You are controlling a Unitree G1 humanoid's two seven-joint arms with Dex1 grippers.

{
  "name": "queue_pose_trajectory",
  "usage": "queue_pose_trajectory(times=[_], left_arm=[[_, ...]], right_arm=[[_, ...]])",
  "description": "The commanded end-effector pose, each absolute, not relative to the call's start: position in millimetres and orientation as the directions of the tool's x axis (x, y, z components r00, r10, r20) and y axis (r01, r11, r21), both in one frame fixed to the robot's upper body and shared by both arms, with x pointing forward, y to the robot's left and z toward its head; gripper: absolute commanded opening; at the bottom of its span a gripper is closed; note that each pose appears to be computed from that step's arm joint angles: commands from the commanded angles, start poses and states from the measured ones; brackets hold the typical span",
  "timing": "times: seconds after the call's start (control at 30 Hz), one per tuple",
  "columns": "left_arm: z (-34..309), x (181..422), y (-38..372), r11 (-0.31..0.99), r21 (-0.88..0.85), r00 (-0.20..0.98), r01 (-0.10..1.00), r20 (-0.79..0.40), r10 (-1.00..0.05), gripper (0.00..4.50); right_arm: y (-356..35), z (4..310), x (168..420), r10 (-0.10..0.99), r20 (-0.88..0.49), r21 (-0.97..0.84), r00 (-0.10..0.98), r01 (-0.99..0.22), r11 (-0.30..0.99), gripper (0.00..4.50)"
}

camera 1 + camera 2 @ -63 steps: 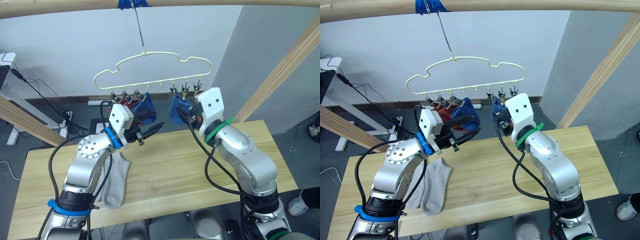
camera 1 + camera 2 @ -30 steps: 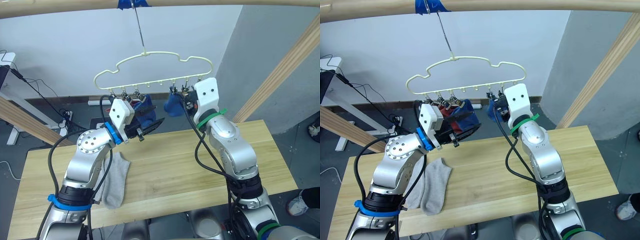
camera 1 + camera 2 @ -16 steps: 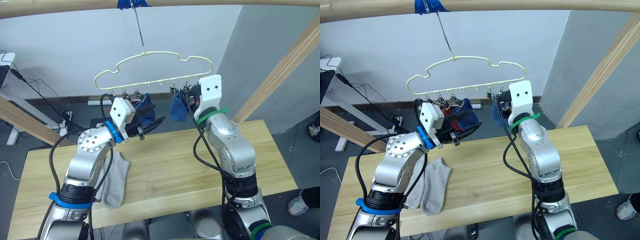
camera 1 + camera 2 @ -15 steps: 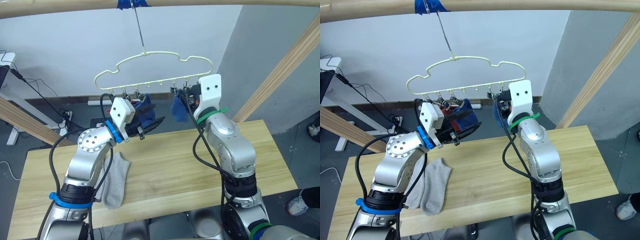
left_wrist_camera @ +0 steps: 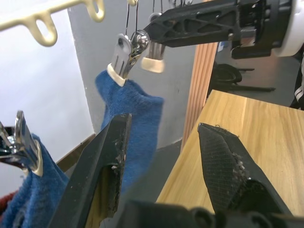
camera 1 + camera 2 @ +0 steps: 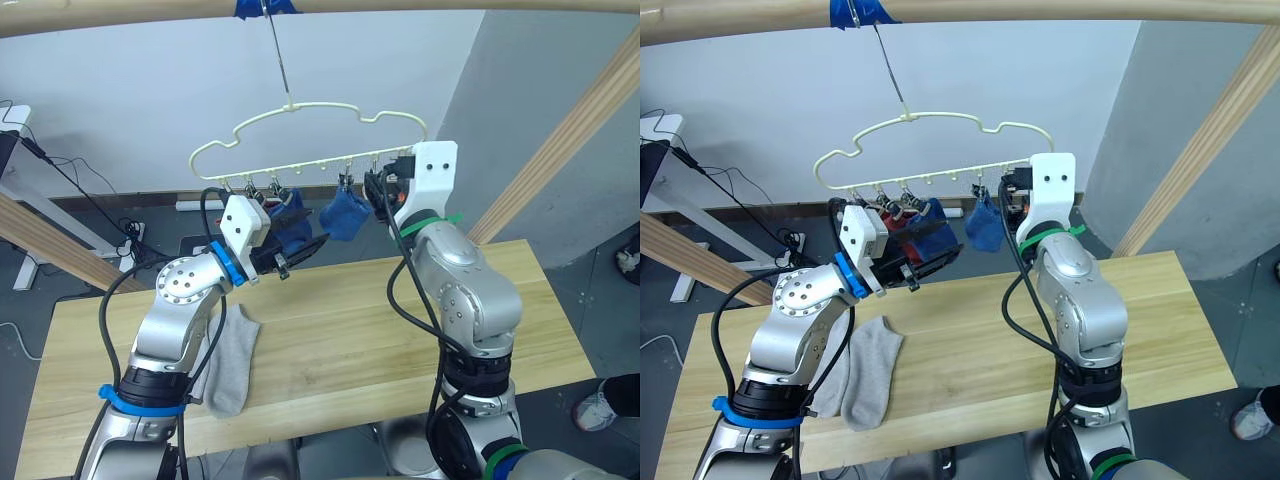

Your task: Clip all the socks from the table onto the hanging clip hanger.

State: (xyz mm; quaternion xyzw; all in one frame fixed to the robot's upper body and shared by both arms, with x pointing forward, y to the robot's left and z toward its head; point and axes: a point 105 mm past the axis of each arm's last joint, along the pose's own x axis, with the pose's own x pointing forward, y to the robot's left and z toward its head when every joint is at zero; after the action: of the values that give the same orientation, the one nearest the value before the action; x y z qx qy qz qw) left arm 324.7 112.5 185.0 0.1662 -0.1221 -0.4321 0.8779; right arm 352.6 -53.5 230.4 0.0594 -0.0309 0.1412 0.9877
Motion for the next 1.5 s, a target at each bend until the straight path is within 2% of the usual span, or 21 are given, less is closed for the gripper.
queue_pose_trajectory(times=[0.03, 0.53, 1.03, 1.13, 1.3, 1.4, 1.5], left_arm=[[193.7, 322.3, 109.9, 0.563, 0.428, 0.583, 0.707, 0.098, -0.806, 2.49], [192.7, 322.6, 109.9, 0.564, 0.427, 0.585, 0.707, 0.095, -0.805, 2.49], [191.1, 322.1, 109.6, 0.563, 0.426, 0.586, 0.708, 0.091, -0.805, 2.49], [190.8, 322.1, 109.4, 0.563, 0.425, 0.586, 0.709, 0.09, -0.806, 2.49], [189.9, 321.9, 109.2, 0.561, 0.424, 0.584, 0.711, 0.087, -0.807, 2.49], [189.4, 321.6, 109.1, 0.561, 0.423, 0.584, 0.712, 0.087, -0.807, 2.49], [188.5, 320.9, 109.1, 0.561, 0.416, 0.583, 0.715, 0.087, -0.808, 2.49]], right_arm=[[-49.5, 248.9, 343.5, 0.287, 0.145, 0.144, 0.947, -0.307, 0.941, 2.67], [-31.0, 254.4, 336.4, 0.389, 0.176, 0.201, 0.904, -0.42, 0.885, 2.67], [-29.9, 255.8, 336.1, 0.399, 0.188, 0.194, 0.898, -0.432, 0.881, 2.67], [-30.1, 255.7, 336.1, 0.398, 0.188, 0.19, 0.898, -0.43, 0.882, 2.17], [-31.7, 255.3, 336.3, 0.388, 0.189, 0.178, 0.902, -0.42, 0.89, 0.52], [-31.8, 255.5, 336.2, 0.387, 0.192, 0.171, 0.902, -0.419, 0.892, 0.03], [-32.1, 256.0, 336.3, 0.386, 0.195, 0.164, 0.902, -0.418, 0.894, 0.01]])
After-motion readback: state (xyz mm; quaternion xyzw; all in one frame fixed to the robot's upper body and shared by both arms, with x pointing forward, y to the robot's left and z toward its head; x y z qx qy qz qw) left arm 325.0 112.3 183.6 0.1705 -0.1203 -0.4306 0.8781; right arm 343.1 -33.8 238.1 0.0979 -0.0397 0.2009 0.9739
